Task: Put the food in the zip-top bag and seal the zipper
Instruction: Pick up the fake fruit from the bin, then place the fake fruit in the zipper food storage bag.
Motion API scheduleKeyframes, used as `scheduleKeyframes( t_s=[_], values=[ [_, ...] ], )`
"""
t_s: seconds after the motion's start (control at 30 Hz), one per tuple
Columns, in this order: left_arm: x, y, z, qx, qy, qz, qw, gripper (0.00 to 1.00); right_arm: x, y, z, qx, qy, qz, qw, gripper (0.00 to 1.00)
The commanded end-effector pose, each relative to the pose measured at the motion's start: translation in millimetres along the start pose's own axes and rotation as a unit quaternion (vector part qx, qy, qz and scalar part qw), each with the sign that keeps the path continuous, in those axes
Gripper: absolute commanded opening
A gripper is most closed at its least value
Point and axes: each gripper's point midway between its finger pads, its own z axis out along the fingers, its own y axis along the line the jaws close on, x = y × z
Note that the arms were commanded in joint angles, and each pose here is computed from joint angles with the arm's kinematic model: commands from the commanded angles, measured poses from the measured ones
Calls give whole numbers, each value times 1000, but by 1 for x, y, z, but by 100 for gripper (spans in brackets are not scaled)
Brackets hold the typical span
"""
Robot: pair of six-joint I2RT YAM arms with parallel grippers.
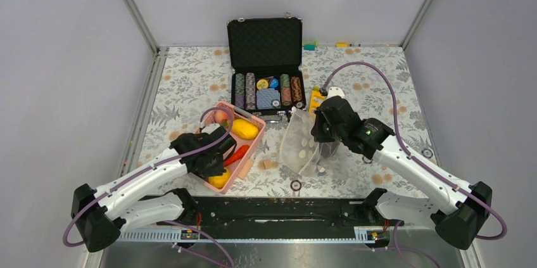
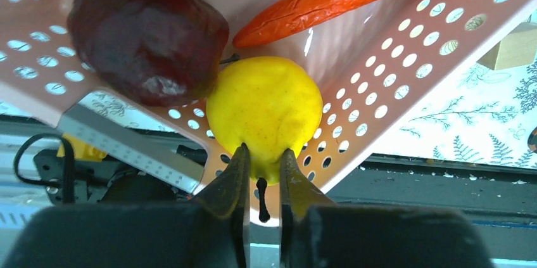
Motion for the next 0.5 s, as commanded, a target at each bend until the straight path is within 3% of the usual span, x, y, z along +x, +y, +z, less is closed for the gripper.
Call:
scheduleKeyframes(
  t_s=[0.0,0.33,0.47],
  values=[
    [-25,13,-30,-23,-54,-9,998,0,-6,-3,1,9,-15,-5,1000,0],
    [-77,14,-90,21,-177,-45,983,0,-8,-1,-2,5,-19,-3,1000,0],
    [-99,-13,-116,101,-221,-44,969,0,-8,0,-2,2,-17,-2,1000,0]
  ],
)
